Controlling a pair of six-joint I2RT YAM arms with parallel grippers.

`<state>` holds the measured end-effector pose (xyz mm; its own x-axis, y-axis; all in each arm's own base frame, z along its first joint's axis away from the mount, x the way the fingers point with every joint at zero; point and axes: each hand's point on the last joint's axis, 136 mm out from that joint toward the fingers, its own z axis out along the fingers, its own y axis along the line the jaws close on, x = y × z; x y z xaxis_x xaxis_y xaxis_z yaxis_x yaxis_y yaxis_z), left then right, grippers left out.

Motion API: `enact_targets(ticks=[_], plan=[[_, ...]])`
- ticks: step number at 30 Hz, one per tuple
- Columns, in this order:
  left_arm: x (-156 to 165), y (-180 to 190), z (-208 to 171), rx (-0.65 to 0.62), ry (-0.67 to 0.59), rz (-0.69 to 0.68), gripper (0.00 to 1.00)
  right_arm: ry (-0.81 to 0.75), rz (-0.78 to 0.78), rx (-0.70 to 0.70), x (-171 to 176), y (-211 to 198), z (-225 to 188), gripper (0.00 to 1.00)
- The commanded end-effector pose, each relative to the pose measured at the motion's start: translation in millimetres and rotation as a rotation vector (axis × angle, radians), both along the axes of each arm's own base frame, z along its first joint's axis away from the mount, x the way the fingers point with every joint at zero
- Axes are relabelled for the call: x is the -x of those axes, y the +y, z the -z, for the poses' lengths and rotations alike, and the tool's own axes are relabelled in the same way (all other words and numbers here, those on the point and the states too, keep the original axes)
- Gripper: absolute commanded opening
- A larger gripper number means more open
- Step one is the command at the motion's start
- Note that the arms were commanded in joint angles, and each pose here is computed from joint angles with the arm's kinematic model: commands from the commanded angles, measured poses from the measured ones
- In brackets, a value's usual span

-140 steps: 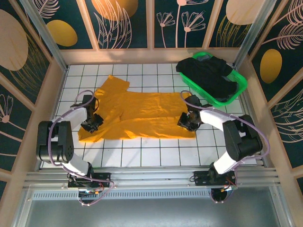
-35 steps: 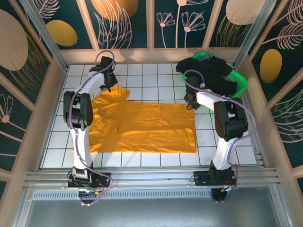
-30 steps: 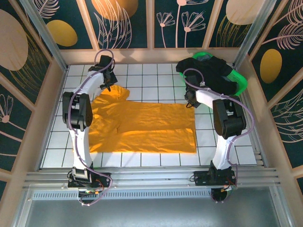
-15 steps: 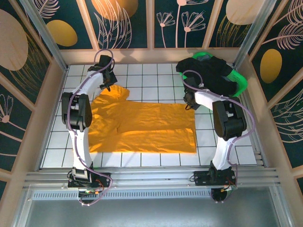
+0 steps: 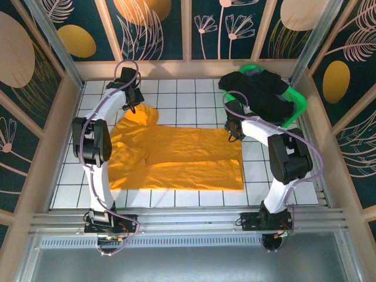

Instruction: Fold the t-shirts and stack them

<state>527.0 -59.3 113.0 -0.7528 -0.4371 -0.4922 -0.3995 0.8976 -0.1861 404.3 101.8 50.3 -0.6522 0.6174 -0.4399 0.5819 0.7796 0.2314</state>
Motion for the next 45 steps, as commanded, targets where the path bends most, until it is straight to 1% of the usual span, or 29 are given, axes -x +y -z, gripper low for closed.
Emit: enact_targets(ticks=[1,5,13,17,22,30,33,37,42,44,45], plan=[[4,-3,-11,0.019,-0.018,-0.002,0.0,0.025,0.027,0.014,-7,-3,13,0.39],[4,-3,-14,0.016,-0.024,0.001,0.0,0.067,0.046,0.059,-10,-9,30,0.39],[5,-2,-20,0.009,-0.031,0.004,0.0,0.107,0.015,0.17,-14,-22,36,0.39],[6,0,-22,-0.001,-0.034,0.001,0.0,0.1,0.014,0.187,-11,-25,26,0.41],[7,-1,-20,0.002,-0.031,0.004,0.0,0.095,-0.023,0.224,-17,-26,21,0.45],[7,-1,-21,0.004,-0.031,0.0,0.0,0.099,-0.065,0.246,-23,-23,26,0.45],[7,0,-20,0.001,-0.029,-0.002,0.0,0.127,-0.075,0.244,-20,-23,36,0.43],[9,0,-19,0.001,-0.028,-0.001,0.0,0.163,-0.084,0.22,-13,-22,53,0.38],[13,2,-17,-0.005,-0.016,-0.004,0.0,0.171,-0.105,0.201,-9,-21,58,0.21],[18,3,-14,-0.01,-0.004,-0.011,0.0,0.159,-0.109,0.194,-6,-21,53,0.1],[21,5,-13,-0.013,0.002,-0.017,0.0,0.15,-0.115,0.192,-5,-20,49,0.07]])
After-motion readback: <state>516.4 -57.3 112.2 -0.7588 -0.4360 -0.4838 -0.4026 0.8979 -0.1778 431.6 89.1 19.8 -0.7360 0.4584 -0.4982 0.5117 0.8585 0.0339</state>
